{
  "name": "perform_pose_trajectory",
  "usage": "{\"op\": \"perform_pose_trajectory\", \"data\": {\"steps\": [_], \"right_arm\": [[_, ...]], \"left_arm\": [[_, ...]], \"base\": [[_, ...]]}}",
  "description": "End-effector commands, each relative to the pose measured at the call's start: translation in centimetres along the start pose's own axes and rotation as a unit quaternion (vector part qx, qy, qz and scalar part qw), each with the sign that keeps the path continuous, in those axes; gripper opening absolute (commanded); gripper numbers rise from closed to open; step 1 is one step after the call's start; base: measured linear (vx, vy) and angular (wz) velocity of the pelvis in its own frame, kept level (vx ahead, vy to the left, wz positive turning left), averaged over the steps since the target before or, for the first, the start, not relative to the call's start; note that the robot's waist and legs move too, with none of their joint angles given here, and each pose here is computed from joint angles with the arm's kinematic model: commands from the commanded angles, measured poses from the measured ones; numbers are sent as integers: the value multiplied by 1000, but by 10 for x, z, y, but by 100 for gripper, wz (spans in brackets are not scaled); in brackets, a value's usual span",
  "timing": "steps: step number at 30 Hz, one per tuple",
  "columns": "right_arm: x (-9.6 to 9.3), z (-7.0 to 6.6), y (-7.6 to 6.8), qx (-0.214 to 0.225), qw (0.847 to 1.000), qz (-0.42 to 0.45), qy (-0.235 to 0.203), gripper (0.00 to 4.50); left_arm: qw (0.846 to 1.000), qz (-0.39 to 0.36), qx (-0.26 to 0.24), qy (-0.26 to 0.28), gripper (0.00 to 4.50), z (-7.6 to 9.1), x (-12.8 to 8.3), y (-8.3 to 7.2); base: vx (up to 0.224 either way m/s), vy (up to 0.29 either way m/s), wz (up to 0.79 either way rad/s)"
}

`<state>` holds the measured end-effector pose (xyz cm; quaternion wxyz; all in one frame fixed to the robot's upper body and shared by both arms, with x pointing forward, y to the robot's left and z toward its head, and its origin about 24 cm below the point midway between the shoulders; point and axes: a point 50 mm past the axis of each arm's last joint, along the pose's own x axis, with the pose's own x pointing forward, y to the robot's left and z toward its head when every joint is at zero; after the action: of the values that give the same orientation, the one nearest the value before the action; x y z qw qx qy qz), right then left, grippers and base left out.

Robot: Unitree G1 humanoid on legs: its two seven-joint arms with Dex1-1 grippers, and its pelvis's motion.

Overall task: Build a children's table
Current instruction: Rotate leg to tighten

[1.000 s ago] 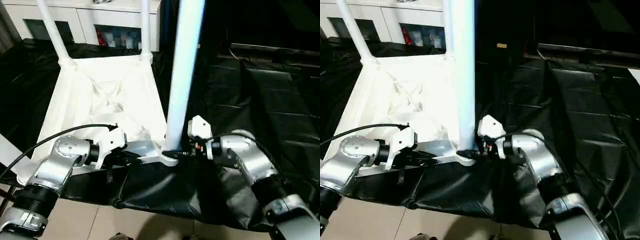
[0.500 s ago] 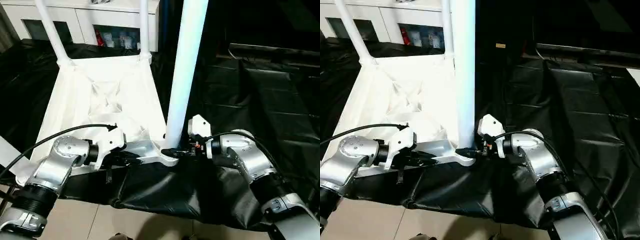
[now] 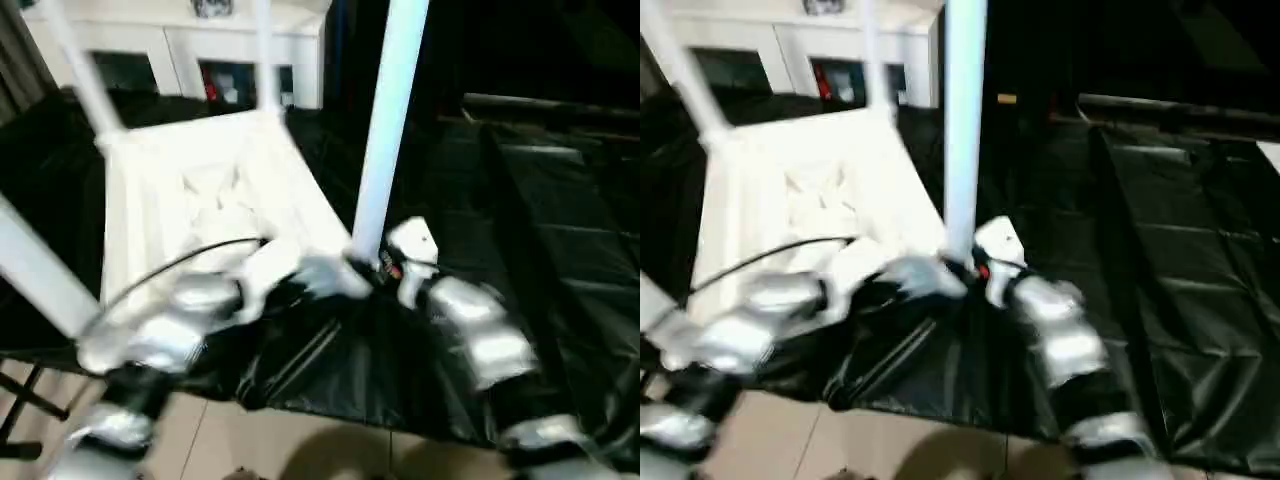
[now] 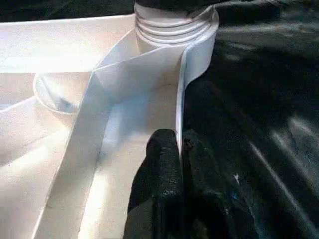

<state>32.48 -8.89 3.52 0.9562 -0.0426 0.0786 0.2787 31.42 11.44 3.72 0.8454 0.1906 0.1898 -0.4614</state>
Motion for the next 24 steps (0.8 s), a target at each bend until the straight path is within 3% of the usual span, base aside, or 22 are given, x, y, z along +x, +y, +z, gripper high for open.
{"op": "perform_pose_trajectory", "data": {"steps": [1, 2, 3, 4, 10, 14, 16, 20, 24], "right_arm": [[11, -22, 58, 9, 994, 97, 56, 201], [15, -13, 65, 10, 994, 106, 32, 201], [15, -10, 66, 4, 993, 112, 24, 256], [15, -8, 65, 1, 993, 115, 17, 270], [2, -4, 41, 3, 987, 158, 3, 317], [-13, -4, 17, -40, 976, 215, 19, 342], [-15, -4, 14, -46, 972, 228, 23, 363], [-32, -7, -2, -96, 943, 313, 58, 401], [-34, -5, -5, -110, 934, 334, 66, 417]], "left_arm": [[1000, 15, 10, -18, 0, 17, 22, -11], [999, 10, 24, -24, 0, 21, 23, -11], [999, 6, 31, -28, 0, 22, 23, -11], [999, 4, 34, -31, 0, 23, 22, -10], [997, -27, 54, -52, 0, 16, 6, -6], [994, -68, 57, -58, 0, 5, -9, -5], [994, -76, 54, -62, 0, 5, -11, -4], [987, -127, 53, -77, 0, 2, -28, -1], [985, -142, 58, -79, 0, 1, -32, 1]], "base": [[0, 0, 0], [0, 0, 0], [0, 0, 0], [0, 0, 0], [0, 0, 0], [0, 0, 0], [0, 0, 0], [57, -41, 2], [16, -7, 0]]}}
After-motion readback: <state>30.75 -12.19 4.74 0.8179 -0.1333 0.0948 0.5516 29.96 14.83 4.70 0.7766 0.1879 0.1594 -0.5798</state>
